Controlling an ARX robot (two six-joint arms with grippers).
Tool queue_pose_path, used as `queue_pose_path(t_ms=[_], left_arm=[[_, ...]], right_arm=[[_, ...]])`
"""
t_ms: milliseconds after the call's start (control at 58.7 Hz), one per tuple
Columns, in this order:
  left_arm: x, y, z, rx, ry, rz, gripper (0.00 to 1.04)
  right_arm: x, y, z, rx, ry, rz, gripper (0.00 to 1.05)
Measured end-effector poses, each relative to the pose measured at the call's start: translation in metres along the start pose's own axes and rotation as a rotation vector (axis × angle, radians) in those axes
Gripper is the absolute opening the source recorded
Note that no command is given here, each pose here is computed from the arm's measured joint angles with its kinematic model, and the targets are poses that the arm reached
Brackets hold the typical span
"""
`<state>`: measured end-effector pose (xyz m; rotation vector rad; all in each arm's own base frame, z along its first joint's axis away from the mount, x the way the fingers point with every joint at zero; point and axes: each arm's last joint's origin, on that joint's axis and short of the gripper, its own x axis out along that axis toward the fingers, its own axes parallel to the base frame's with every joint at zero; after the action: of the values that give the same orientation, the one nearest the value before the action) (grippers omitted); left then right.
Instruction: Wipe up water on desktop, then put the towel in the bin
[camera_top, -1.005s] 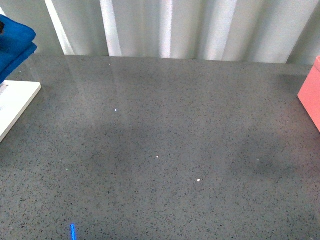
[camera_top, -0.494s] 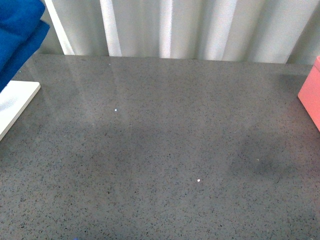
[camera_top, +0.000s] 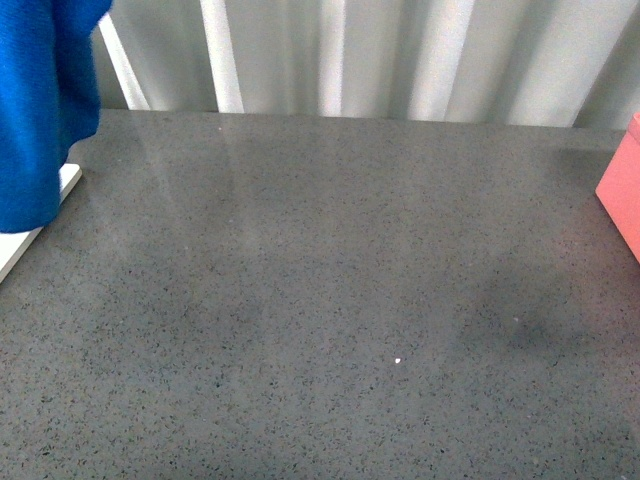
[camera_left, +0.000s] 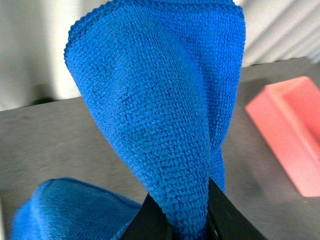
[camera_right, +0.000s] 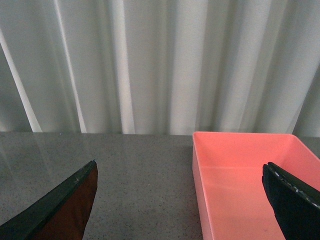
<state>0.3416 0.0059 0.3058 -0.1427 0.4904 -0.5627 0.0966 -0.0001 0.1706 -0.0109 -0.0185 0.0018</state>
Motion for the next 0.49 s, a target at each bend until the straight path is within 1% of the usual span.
queue_pose_path(t_ms=[136,221,341,409,494], left_arm=[[0.0,-0.038,-0.011,-0.018,-0.055,-0.22,0.05],[-0.002,-0.062,-0.018,-0.027,-0.096,-0.321,0.05],[0.001,-0.086,-0.02,-0.019,-0.128,-0.387,0.05],[0.007,-0.093,-0.021,-0.019,-0.128,-0.373,0.05],[0.014,-0.095,-0.022,-0.012,-0.137,-0.345,0.05]], right_arm=[[0.0,0.0,0.0,0.0,0.0,0.0,0.98],[0.0,0.0,0.0,0.0,0.0,0.0,0.98],[0.0,0.0,0.0,0.0,0.0,0.0,0.98],[0.0,0.0,0.0,0.0,0.0,0.0,0.98],[0.0,0.0,0.0,0.006,0.008,0.003,0.98]])
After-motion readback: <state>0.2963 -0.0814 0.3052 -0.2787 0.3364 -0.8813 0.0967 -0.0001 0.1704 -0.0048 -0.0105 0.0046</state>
